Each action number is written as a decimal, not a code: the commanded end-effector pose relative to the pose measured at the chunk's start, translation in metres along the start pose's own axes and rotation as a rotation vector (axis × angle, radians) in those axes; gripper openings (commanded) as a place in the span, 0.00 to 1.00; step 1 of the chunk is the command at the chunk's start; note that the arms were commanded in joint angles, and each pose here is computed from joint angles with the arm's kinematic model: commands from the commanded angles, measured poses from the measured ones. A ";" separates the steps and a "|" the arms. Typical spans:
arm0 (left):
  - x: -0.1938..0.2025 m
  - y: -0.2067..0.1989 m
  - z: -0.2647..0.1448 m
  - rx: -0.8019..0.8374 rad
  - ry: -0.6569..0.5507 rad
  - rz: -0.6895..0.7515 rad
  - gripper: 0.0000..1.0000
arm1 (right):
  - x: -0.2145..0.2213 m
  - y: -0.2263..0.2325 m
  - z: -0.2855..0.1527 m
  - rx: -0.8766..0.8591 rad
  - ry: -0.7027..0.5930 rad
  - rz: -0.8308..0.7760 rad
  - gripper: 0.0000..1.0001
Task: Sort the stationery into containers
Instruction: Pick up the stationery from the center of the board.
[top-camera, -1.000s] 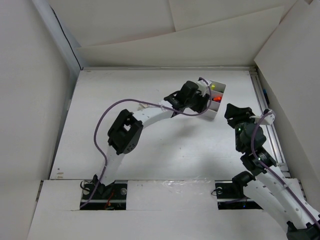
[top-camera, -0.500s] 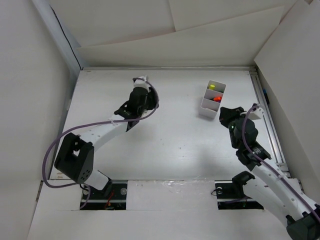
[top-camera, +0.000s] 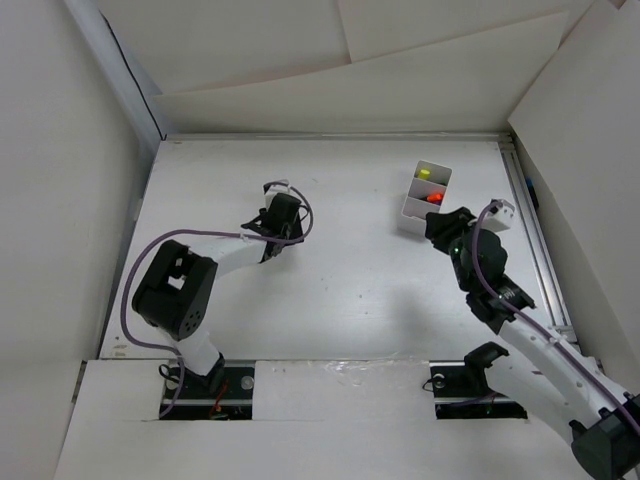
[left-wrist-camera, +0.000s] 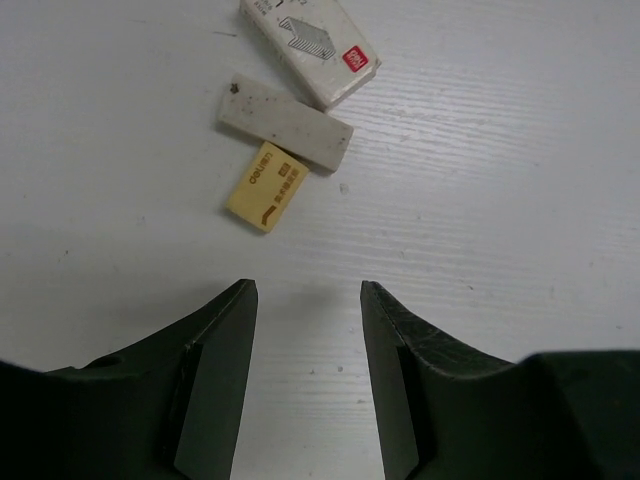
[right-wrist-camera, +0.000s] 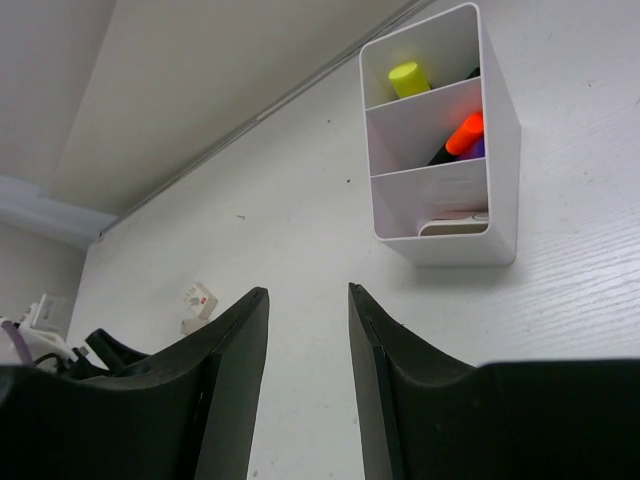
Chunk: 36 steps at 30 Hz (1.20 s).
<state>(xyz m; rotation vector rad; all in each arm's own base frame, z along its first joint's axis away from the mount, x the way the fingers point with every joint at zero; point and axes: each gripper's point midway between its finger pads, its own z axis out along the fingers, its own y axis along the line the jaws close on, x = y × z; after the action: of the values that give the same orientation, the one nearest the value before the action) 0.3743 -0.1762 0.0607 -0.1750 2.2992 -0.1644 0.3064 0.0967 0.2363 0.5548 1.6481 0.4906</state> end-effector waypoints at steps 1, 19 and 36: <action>-0.008 0.005 0.007 -0.059 -0.016 0.021 0.43 | -0.027 0.029 -0.001 -0.082 -0.059 0.032 0.44; -0.018 0.025 0.047 -0.168 -0.016 0.059 0.44 | -0.017 0.032 0.007 -0.085 -0.028 0.011 0.45; -0.027 -0.015 0.011 0.006 -0.059 0.054 0.07 | -0.022 0.029 0.005 -0.077 -0.049 0.017 0.52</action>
<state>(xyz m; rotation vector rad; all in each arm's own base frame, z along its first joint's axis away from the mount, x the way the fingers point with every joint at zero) 0.4055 -0.1609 0.0293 -0.1450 2.3350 0.0048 0.3141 0.1085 0.2342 0.5170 1.6742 0.5136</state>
